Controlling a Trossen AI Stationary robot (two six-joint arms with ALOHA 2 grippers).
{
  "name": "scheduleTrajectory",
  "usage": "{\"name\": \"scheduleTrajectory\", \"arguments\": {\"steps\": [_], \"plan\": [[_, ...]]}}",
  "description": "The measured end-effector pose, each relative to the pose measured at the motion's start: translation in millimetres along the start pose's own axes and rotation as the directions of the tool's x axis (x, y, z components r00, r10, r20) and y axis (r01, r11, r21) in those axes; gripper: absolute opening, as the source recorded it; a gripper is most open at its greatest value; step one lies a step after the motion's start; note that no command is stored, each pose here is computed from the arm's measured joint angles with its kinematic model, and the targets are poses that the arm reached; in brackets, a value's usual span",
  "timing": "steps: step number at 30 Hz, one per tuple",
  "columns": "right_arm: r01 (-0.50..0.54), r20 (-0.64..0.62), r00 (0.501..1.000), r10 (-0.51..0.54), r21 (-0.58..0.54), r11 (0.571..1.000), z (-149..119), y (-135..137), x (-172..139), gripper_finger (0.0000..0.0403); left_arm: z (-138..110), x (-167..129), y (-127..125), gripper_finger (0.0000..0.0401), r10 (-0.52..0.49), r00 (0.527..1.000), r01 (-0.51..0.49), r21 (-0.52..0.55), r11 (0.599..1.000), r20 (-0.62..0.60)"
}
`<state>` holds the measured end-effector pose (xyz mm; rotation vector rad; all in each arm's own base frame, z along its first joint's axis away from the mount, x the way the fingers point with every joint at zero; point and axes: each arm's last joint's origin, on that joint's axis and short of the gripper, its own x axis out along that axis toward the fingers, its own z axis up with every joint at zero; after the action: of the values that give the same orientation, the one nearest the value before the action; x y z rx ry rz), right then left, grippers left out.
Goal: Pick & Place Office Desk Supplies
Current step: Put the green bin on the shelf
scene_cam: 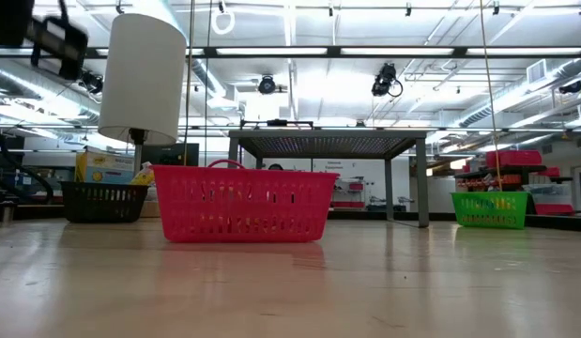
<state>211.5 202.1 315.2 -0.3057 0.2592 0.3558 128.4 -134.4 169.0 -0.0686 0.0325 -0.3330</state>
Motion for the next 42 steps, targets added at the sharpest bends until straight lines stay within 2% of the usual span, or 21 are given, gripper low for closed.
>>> {"name": "scheduleTrajectory", "arguments": {"steps": [3,7,12,16,20,26,28,32,35,38,40,42], "plan": [[-0.016,-0.053,0.998,0.016,0.004,1.000,-5.0,-0.2,-2.0,0.0006,-8.4,-25.4,17.1,0.0006,0.010,0.997,-0.007,-0.033,0.999,0.081],[-0.019,-0.084,0.996,0.021,0.028,0.999,-4.9,-6.9,-15.9,0.0005,-2.9,-32.4,22.3,0.0004,0.057,0.995,-0.061,0.043,0.997,0.087],[-0.058,0.020,0.998,0.057,0.039,0.998,-8.9,-17.1,-57.3,0.0003,-0.5,-37.7,26.8,0.0005,0.098,0.992,-0.106,0.100,0.989,0.077],[-0.086,0.179,0.982,0.068,0.094,0.992,-41.1,-29.5,-95.0,0.0003,0.8,-41.2,30.2,0.0005,0.147,0.986,-0.154,0.087,0.984,0.074],[-0.095,0.342,0.939,0.033,0.168,0.981,-90.8,-38.7,-119.1,0.0002,2.9,-43.0,31.8,0.0005,0.172,0.981,-0.179,0.085,0.980,0.086],[-0.128,0.571,0.821,-0.006,0.194,0.973,-154.3,-38.2,-129.2,0.0003,6.2,-45.2,34.2,0.0005,0.223,0.969,-0.233,0.098,0.967,0.107],[-0.117,0.600,0.799,-0.024,0.195,0.974,-170.7,-36.7,-128.7,0.0004,7.6,-46.1,35.0,0.0005,0.239,0.964,-0.250,0.089,0.964,0.116],[-0.088,0.562,0.826,-0.041,0.201,0.976,-179.3,-36.7,-127.7,0.0004,9.3,-47.1,37.6,0.0005,0.291,0.948,-0.302,0.081,0.950,0.126],[-0.022,0.542,0.836,-0.088,0.193,0.981,-180.0,-38.0,-127.2,0.0004,10.5,-46.5,42.8,0.0005,0.359,0.924,-0.371,0.077,0.925,0.132],[0.123,0.469,0.855,-0.221,0.232,0.965,-183.4,-41.5,-125.7,0.0004,11.2,-44.8,49.4,0.0005,0.426,0.895,-0.437,0.069,0.897,0.136],[0.256,0.385,0.852,-0.356,0.287,0.923,-187.2,-45.8,-124.4,0.0004,11.7,-43.8,53.6,0.0005,0.458,0.878,-0.470,0.065,0.880,0.139],[0.399,0.285,0.817,-0.501,0.348,0.848,-191.6,-50.8,-123.7,0.0004,12.1,-42.8,57.8,0.0005,0.489,0.861,-0.500,0.063,0.864,0.141]]}}
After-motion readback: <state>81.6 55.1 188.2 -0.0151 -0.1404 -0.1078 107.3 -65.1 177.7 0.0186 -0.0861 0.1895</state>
